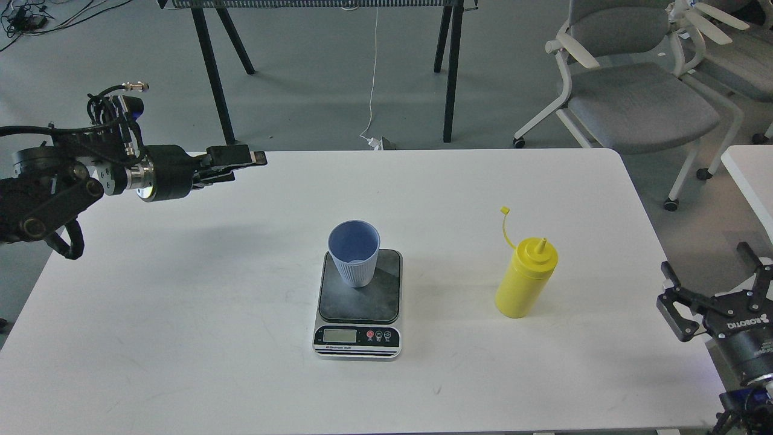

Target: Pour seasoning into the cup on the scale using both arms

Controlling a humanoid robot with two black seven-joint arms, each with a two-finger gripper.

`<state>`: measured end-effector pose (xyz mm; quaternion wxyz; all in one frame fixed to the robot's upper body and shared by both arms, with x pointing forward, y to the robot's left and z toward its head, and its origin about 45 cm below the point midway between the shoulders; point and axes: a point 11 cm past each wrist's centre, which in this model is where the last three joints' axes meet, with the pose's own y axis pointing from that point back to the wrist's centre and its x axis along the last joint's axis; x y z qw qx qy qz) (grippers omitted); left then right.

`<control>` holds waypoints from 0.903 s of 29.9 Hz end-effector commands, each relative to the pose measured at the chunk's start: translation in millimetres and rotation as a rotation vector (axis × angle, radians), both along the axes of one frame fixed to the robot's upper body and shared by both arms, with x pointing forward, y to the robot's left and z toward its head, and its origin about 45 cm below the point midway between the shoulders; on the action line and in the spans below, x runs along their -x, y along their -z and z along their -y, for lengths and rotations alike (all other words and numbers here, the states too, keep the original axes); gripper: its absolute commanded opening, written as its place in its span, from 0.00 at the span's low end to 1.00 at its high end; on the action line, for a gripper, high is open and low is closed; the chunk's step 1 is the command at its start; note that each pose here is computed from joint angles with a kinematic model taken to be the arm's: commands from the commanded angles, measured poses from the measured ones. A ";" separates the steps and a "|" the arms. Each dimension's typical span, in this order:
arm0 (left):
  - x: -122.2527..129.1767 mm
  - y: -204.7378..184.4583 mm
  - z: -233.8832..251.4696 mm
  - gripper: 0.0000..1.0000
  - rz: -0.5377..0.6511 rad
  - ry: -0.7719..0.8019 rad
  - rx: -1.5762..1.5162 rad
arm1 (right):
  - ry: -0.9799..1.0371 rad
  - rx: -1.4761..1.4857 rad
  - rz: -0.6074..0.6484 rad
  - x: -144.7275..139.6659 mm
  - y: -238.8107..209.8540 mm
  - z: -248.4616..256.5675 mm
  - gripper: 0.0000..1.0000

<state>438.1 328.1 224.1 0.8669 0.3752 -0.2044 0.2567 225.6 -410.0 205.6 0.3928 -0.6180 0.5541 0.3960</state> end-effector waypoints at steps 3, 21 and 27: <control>6.4 11.2 -3.0 0.99 -0.026 -0.015 0.015 | -0.079 0.015 0.167 -76.0 -45.1 -18.8 0.99; 3.2 6.9 5.2 0.99 -0.037 -0.083 0.173 | -0.160 0.162 0.183 -219.8 -46.6 -90.9 0.99; -4.2 -9.0 -2.6 0.99 -0.026 -0.186 0.337 | -0.206 0.221 0.161 -222.9 -31.5 -111.5 0.99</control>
